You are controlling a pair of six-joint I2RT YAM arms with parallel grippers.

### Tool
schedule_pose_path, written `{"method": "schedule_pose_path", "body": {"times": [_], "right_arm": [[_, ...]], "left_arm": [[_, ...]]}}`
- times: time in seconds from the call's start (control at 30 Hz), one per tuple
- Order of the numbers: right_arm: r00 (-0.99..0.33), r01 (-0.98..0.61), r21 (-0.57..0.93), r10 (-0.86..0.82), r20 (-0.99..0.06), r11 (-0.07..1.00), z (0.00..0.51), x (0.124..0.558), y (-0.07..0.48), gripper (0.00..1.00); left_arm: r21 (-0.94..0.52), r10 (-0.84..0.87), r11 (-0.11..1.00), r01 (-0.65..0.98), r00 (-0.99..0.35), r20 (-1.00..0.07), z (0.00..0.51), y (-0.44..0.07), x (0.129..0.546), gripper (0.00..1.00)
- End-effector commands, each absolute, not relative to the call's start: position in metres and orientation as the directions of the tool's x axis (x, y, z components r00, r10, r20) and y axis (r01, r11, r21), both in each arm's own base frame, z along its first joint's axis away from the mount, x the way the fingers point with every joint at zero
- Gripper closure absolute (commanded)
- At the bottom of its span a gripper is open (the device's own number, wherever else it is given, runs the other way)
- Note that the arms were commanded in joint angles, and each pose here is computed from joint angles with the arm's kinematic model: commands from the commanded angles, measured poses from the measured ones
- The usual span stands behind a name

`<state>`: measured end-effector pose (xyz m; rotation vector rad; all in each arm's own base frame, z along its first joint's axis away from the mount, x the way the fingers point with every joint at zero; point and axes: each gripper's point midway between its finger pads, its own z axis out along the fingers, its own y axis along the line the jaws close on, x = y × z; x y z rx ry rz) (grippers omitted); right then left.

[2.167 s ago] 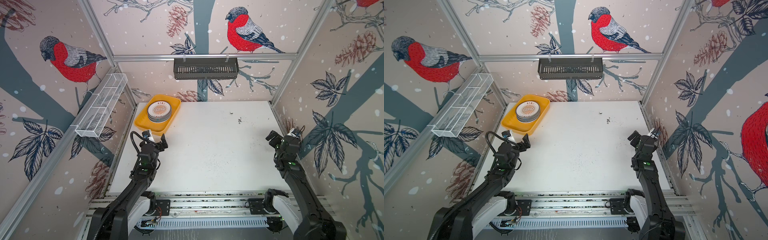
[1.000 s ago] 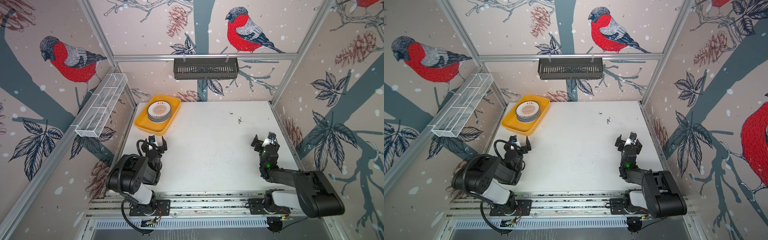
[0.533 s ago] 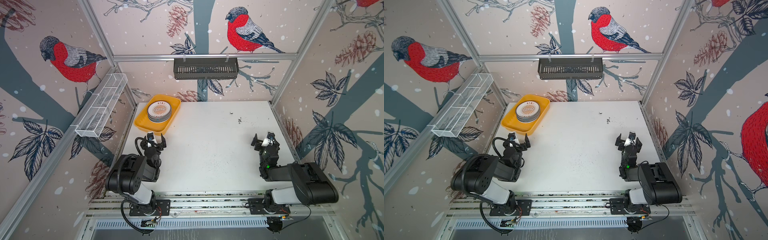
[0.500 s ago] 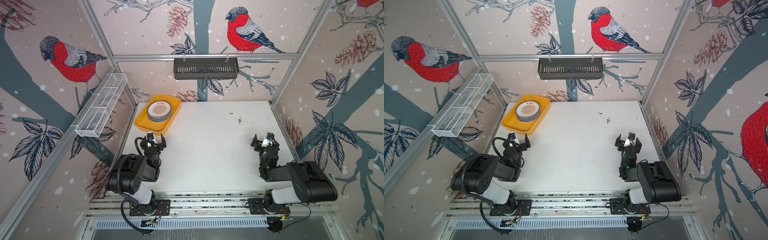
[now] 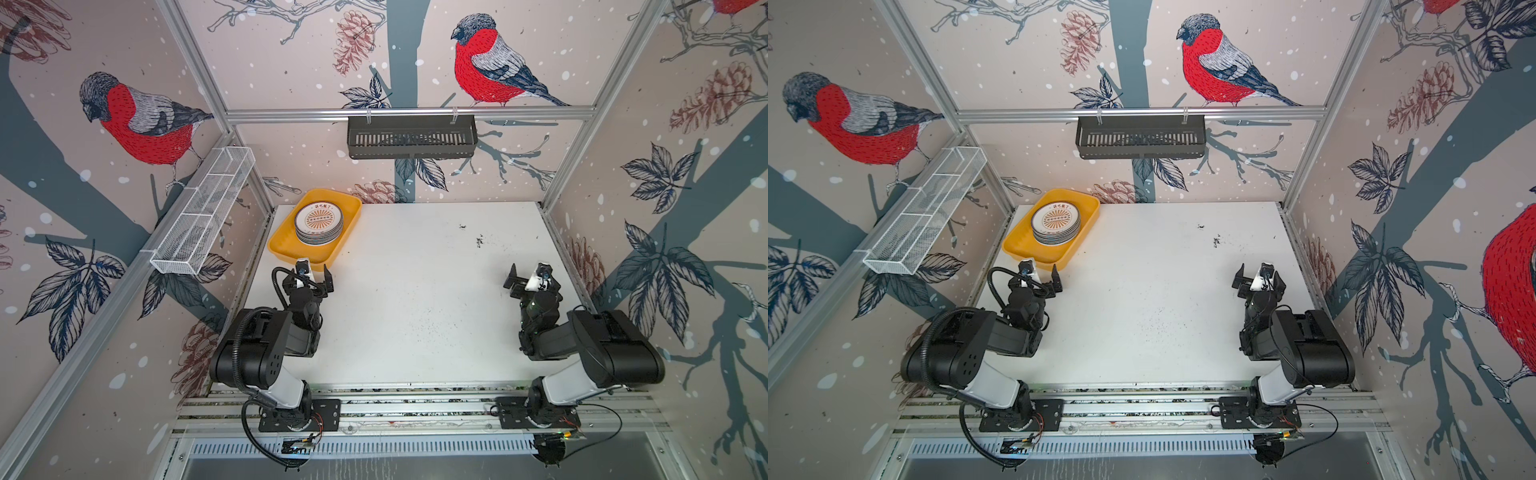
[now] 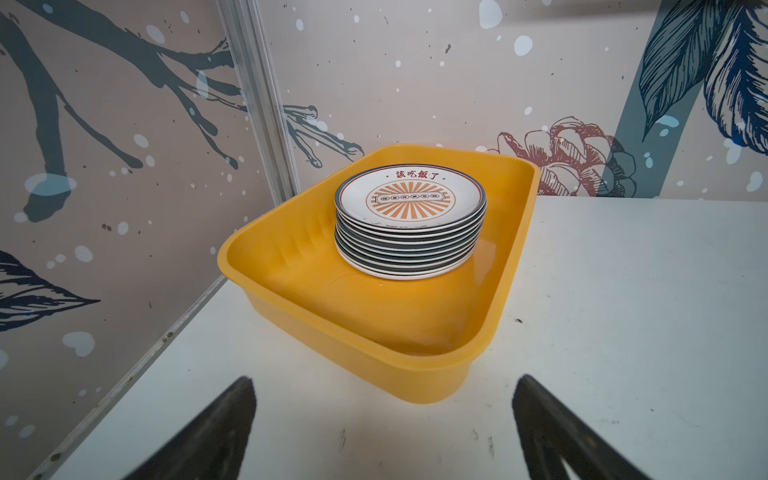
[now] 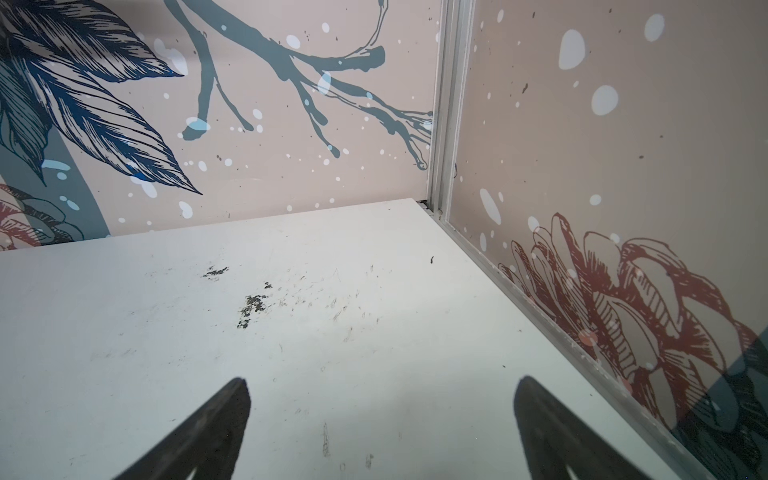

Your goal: Place the plates into the plastic bin on the countertop

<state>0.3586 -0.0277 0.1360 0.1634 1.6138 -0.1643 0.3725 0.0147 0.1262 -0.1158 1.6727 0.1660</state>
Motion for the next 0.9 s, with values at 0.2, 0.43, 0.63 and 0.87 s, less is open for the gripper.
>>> {"method": "schedule_pose_path", "body": {"times": [0.2,0.43,0.63,0.87], "right_arm": [[-0.087,0.132,0.017,0.029,-0.996,0.991,0.1306,0.3689,-0.0201,0.0],[-0.093,0.104,0.027,0.036,-0.995,0.994,0.1294,0.3703,-0.0187,0.01],[-0.092,0.087,0.035,0.043,-0.995,0.996,0.1295,0.3708,-0.0179,0.01],[-0.091,0.083,0.038,0.045,-0.995,0.996,0.1295,0.3703,-0.0179,0.01]], "left_arm": [[0.024,0.008,0.986,-0.164,-0.102,-0.995,0.1293,0.016,0.3765,0.04],[0.023,0.006,0.986,-0.163,-0.105,-0.994,0.1288,0.0159,0.3773,0.04],[0.012,-0.005,0.987,-0.159,-0.107,-0.994,0.1284,0.0177,0.3783,0.04],[0.013,-0.004,0.987,-0.159,-0.107,-0.994,0.1283,0.0177,0.378,0.04]]}}
